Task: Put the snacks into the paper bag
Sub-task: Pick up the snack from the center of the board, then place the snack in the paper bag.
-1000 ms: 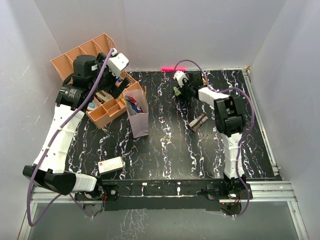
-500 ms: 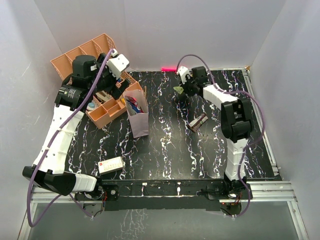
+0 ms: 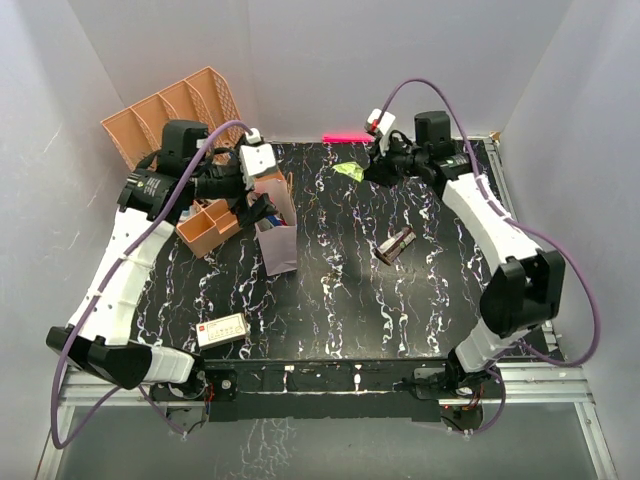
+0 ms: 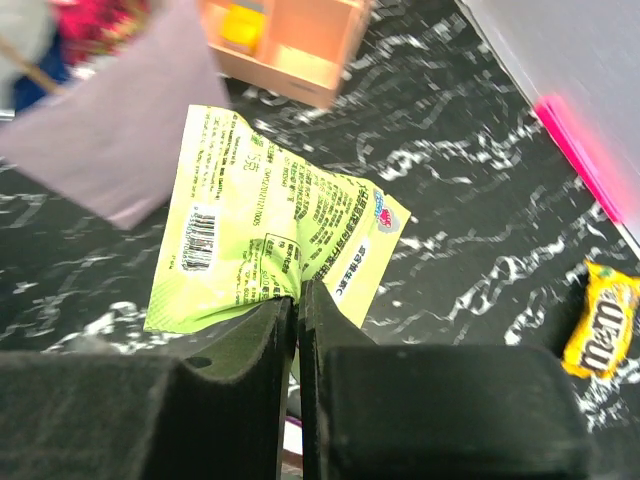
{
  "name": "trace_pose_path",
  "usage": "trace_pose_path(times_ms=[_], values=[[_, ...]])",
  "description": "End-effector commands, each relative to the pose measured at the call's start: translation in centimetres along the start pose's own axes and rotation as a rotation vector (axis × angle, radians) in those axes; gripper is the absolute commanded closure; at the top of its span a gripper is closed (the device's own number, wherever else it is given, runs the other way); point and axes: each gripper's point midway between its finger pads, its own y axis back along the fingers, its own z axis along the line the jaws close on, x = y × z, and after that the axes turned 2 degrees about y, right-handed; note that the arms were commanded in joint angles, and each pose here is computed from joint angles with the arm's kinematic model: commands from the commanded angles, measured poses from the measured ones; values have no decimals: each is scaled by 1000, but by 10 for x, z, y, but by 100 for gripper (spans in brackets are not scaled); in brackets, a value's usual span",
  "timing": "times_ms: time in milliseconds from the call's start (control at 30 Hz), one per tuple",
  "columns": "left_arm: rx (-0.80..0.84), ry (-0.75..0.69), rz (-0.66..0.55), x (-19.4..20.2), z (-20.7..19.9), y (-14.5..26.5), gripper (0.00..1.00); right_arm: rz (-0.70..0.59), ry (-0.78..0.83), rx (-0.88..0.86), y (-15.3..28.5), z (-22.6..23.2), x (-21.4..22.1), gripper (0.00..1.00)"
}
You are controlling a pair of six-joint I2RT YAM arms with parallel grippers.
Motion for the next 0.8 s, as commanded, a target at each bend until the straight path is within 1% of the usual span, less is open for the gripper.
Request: trace_pose_path(times_ms=[0, 200, 467, 600, 767], values=[[165, -76, -65, -20, -37, -6, 16, -111, 3, -197, 33, 56, -32, 92], [281, -135, -59, -25, -61, -31, 17, -182, 36, -304, 59, 99, -44, 92], [378, -219, -92, -48, -82, -61, 18, -268, 17, -467, 84, 151, -59, 92], [417, -245, -94, -53, -92, -76, 24, -274, 6, -502, 88, 165, -59, 92], [471, -246, -98, -54, -107, -84, 36, -279, -10, -530, 89, 172, -55, 92]])
